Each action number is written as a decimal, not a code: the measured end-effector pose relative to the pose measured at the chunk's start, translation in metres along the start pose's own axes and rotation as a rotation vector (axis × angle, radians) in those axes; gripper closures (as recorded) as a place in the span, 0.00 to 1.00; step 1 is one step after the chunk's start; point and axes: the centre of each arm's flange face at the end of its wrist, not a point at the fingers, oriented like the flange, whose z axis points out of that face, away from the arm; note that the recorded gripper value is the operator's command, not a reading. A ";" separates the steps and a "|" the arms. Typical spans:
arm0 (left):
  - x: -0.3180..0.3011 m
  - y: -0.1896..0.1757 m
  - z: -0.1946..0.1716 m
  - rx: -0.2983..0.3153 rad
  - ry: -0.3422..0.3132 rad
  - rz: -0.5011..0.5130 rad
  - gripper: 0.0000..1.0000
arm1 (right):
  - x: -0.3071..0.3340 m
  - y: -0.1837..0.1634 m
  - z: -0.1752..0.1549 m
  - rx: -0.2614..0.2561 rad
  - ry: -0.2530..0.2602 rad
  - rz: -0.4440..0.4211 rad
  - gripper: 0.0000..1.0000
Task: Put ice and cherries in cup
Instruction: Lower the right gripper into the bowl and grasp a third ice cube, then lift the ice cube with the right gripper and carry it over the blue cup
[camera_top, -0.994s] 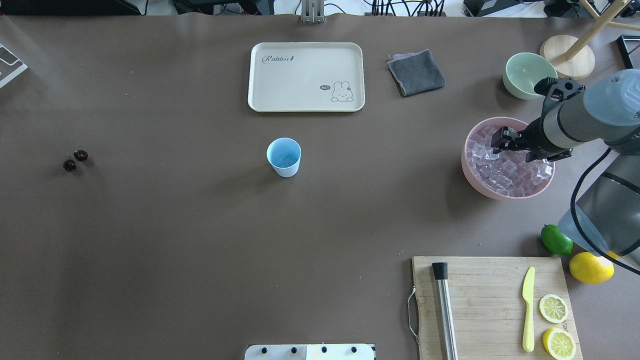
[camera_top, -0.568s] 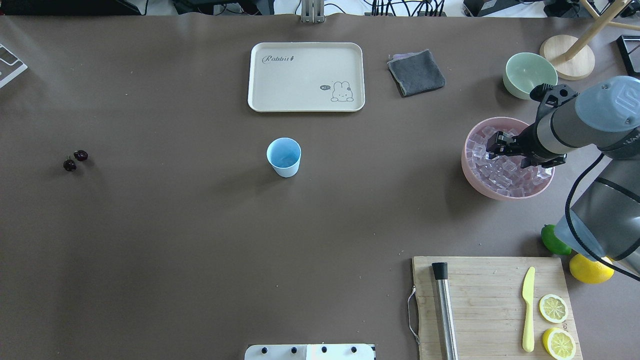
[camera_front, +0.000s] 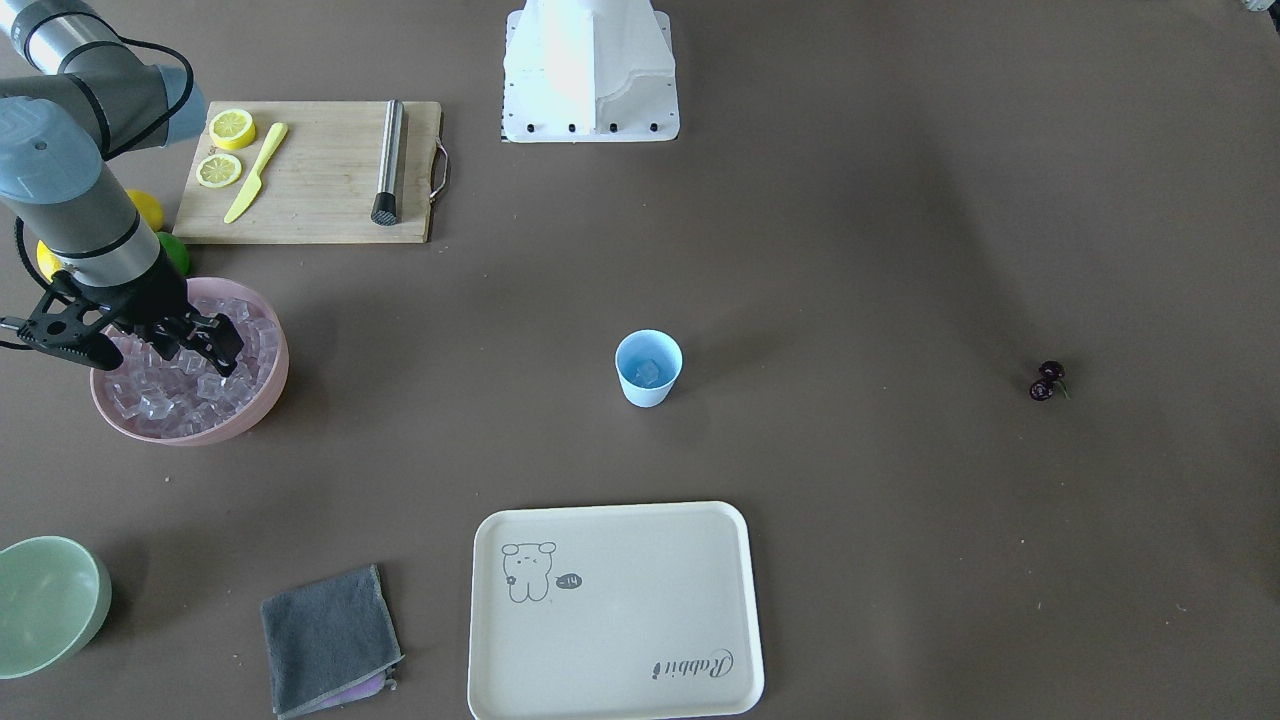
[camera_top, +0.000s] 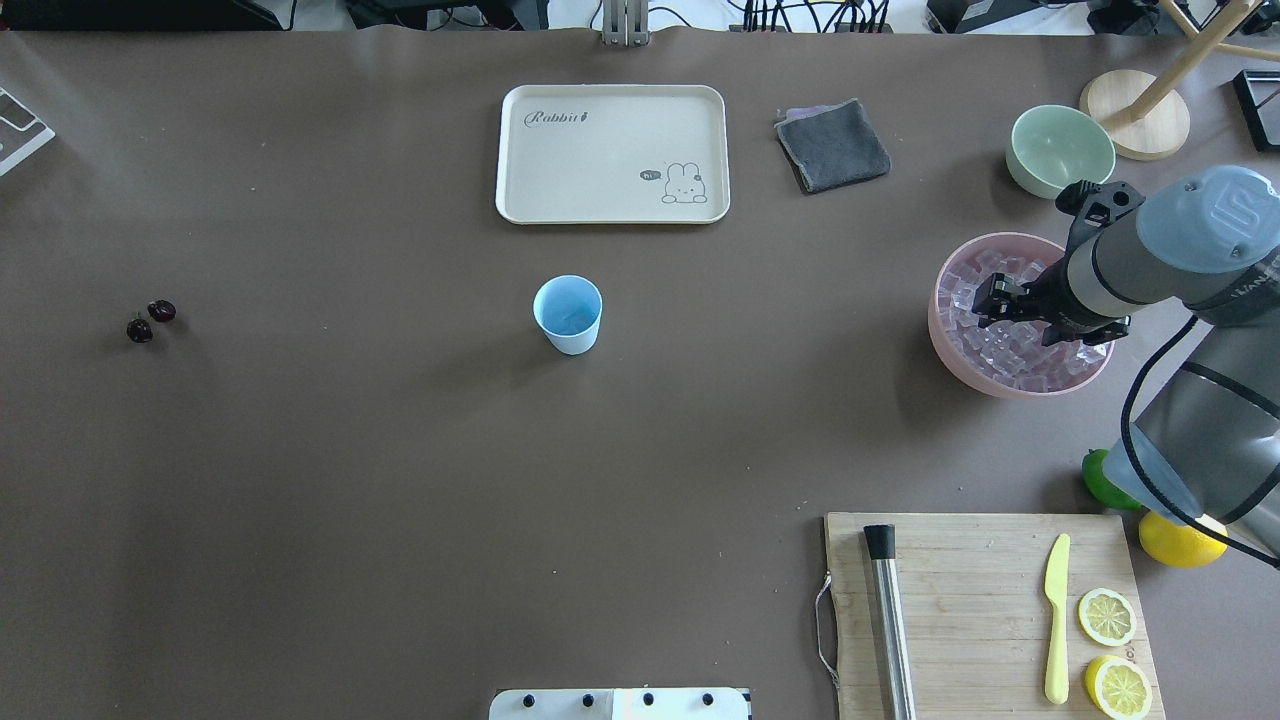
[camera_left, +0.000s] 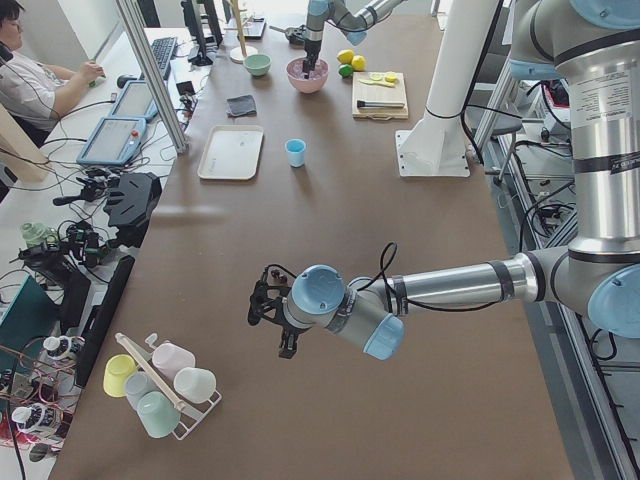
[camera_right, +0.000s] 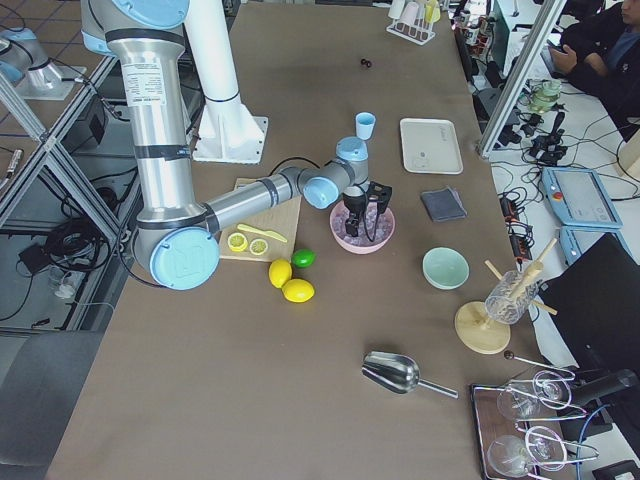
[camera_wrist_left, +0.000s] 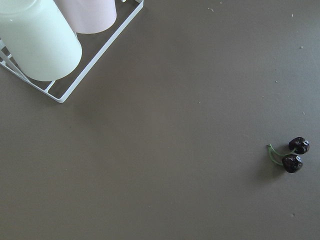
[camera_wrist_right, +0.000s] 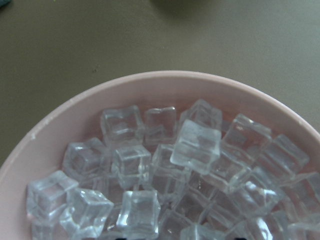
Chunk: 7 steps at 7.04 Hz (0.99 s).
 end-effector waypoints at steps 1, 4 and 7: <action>0.001 0.000 -0.001 0.001 0.000 0.001 0.02 | 0.001 -0.001 0.002 0.002 0.005 0.000 0.70; 0.001 -0.001 -0.001 0.002 0.001 -0.001 0.02 | -0.005 -0.002 0.001 0.007 -0.002 -0.019 1.00; 0.001 0.000 -0.001 0.002 0.002 0.001 0.02 | -0.013 -0.005 -0.008 0.019 -0.021 -0.032 1.00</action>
